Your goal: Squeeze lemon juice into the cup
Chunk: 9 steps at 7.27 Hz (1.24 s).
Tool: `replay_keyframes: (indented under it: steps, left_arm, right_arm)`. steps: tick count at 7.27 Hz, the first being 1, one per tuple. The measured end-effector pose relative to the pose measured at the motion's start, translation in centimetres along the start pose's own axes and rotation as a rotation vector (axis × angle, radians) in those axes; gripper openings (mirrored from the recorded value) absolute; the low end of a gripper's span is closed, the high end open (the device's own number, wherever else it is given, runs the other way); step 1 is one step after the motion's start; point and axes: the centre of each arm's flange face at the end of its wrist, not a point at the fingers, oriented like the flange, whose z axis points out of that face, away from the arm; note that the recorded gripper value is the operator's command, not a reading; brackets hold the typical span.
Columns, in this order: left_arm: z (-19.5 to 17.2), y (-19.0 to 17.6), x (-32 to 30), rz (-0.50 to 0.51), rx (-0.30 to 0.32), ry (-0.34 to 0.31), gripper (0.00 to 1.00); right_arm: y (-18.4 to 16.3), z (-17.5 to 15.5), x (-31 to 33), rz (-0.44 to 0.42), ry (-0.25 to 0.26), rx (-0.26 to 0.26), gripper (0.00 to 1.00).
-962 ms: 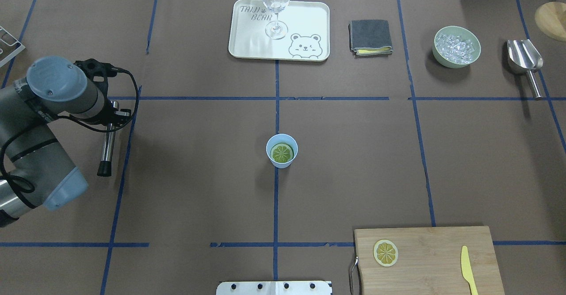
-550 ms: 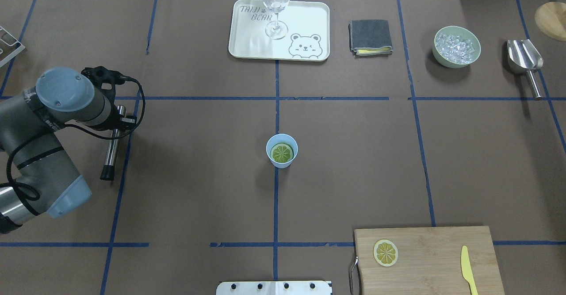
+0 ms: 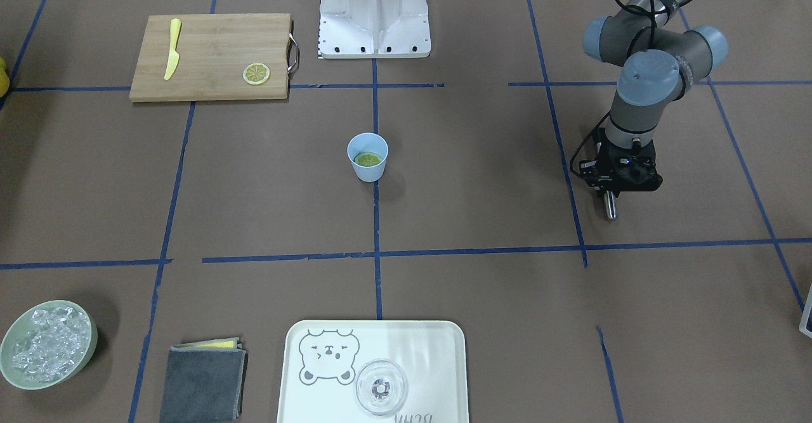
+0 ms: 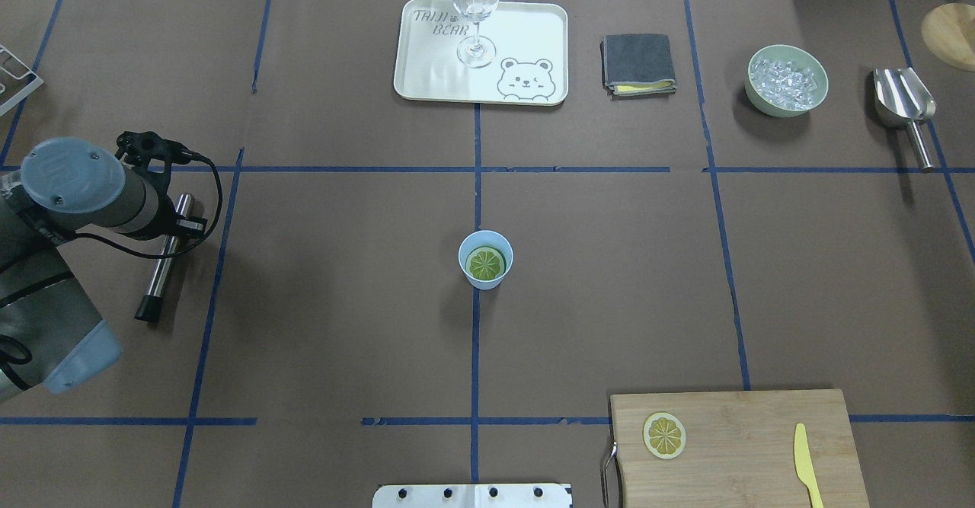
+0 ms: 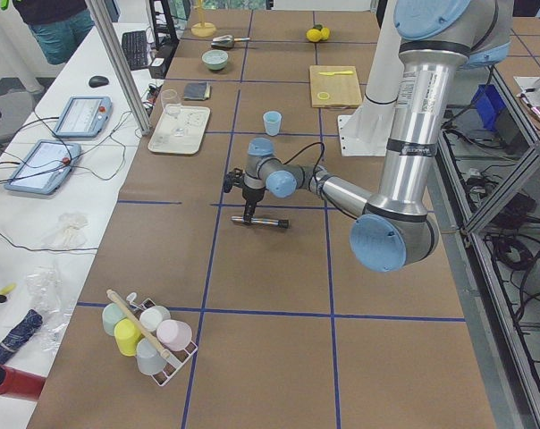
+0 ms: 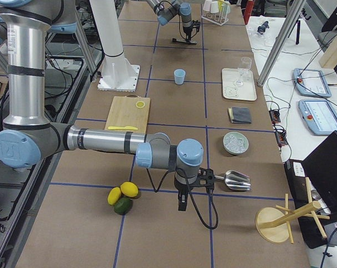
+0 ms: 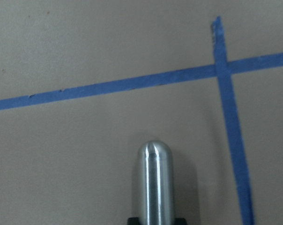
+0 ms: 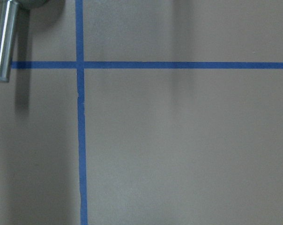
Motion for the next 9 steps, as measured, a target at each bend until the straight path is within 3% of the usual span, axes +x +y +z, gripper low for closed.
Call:
replay_keyframes:
  steps: [1, 4, 9]
  left_arm:
    - [-0.1, 0.2, -0.2, 0.005, 0.004, 0.008, 1.0]
    - [-1.0, -0.6, -1.0, 0.031, 0.006, 0.024, 1.0]
    - [-10.7, -6.3, -9.2, -0.101, 0.022, 0.221, 1.0]
  right_arm:
    - [-0.1, -0.1, -0.1, -0.002, 0.0, 0.002, 1.0]
    - [-0.3, -0.3, -0.2, -0.005, 0.001, 0.006, 1.0]
    - [-0.5, -0.4, -0.3, -0.006, 0.0, 0.008, 1.0]
